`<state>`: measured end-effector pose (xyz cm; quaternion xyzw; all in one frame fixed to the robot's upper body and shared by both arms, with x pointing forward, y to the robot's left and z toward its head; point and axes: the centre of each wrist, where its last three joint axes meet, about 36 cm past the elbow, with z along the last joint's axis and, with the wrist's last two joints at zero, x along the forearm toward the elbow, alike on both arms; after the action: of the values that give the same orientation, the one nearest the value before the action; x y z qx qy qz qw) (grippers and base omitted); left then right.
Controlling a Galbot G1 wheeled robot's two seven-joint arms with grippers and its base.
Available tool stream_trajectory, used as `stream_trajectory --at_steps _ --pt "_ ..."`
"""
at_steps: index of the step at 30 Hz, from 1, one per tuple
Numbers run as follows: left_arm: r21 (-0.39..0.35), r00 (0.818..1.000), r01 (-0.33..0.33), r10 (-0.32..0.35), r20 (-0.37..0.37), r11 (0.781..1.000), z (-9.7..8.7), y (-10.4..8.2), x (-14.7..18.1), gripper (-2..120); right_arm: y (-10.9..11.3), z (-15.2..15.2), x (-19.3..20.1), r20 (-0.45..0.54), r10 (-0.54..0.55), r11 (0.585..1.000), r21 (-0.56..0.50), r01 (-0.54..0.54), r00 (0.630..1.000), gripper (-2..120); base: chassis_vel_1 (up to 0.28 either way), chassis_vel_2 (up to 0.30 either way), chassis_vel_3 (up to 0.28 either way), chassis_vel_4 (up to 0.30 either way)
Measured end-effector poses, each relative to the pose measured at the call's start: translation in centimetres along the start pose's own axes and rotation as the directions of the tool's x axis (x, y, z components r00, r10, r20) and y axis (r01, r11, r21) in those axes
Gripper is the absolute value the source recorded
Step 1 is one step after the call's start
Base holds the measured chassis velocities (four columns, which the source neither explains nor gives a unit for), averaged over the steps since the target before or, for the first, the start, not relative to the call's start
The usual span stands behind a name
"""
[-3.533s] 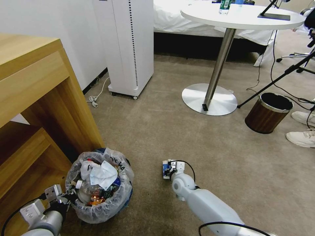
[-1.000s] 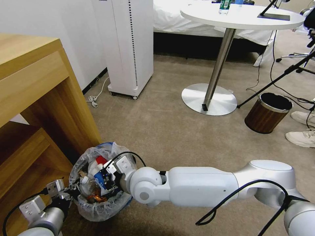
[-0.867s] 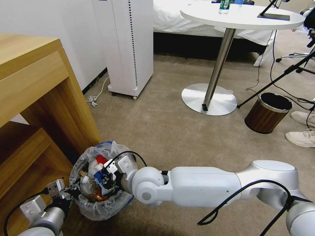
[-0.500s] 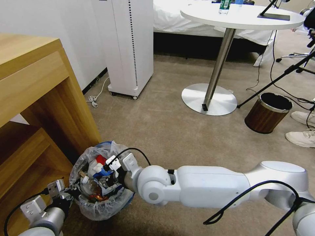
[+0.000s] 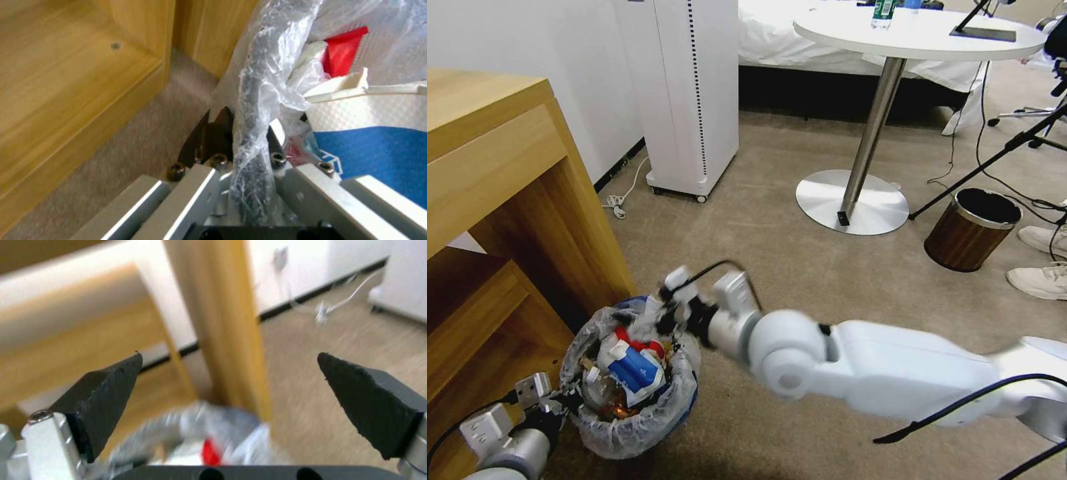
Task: Pick up the trash bin and place the garbage on the floor into it.
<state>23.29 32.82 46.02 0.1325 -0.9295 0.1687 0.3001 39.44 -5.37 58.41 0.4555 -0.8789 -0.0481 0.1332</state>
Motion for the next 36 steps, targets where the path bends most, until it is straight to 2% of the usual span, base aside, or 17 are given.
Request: stream_trajectory --at_steps 5,8,12,15,19,31,33,35,36 --pt "0.002 1.0 0.008 -0.008 -0.026 1.0 -0.1 0.2 0.3 1 -1.4 -2.1 1.6 0.085 0.031 0.999 -0.011 -0.03 0.996 100 0.0 0.0 0.0 0.0" --pt "0.009 0.999 0.01 -0.01 -0.049 1.0 -0.3 0.3 0.1 1 -3.0 -4.1 3.7 0.175 0.08 0.997 -0.027 -0.077 0.981 100 0.0 0.0 0.0 0.0" --pt "0.019 0.998 0.013 -0.012 -0.067 1.0 -0.1 0.4 -0.3 1 -4.0 -5.0 5.0 0.221 0.111 0.994 -0.038 -0.105 0.969 100 0.0 0.0 0.0 0.0" --pt "0.048 0.992 0.032 -0.026 -0.127 0.998 0.9 0.6 -1.2 1 -5.4 -5.8 6.6 0.271 0.168 0.986 -0.066 -0.155 0.948 100 0.0 0.0 0.0 0.0" --pt "0.077 0.986 0.049 -0.036 -0.164 0.996 1.6 0.9 -2.1 1 -6.2 -5.0 7.2 0.281 0.209 0.977 -0.097 -0.189 0.937 100 0.0 0.0 0.0 0.0" --pt "0.105 0.984 0.054 -0.035 -0.174 0.993 1.7 1.0 -2.6 1 -6.7 -3.4 7.2 0.269 0.242 0.969 -0.11 -0.22 0.932 100 0.0 0.0 0.0 0.0" --pt "0.1 0.985 0.049 -0.032 -0.17 0.994 1.7 0.9 -2.4 2 -6.7 -3.3 7.2 0.267 0.245 0.969 -0.112 -0.222 0.932 100 0.0 0.0 0.0 0.0" --pt "0.092 0.988 0.039 -0.025 -0.155 0.995 1.4 0.7 -1.9 13 -6.8 -3.0 7.2 0.266 0.249 0.967 -0.115 -0.226 0.931 100 0.0 0.0 0.0 0.0" --pt "0.092 0.988 0.039 -0.025 -0.155 0.995 1.4 0.7 -1.9 13 -6.8 -3.0 7.2 0.266 0.249 0.967 -0.115 -0.226 0.931 100 0.0 0.0 0.0 0.0"
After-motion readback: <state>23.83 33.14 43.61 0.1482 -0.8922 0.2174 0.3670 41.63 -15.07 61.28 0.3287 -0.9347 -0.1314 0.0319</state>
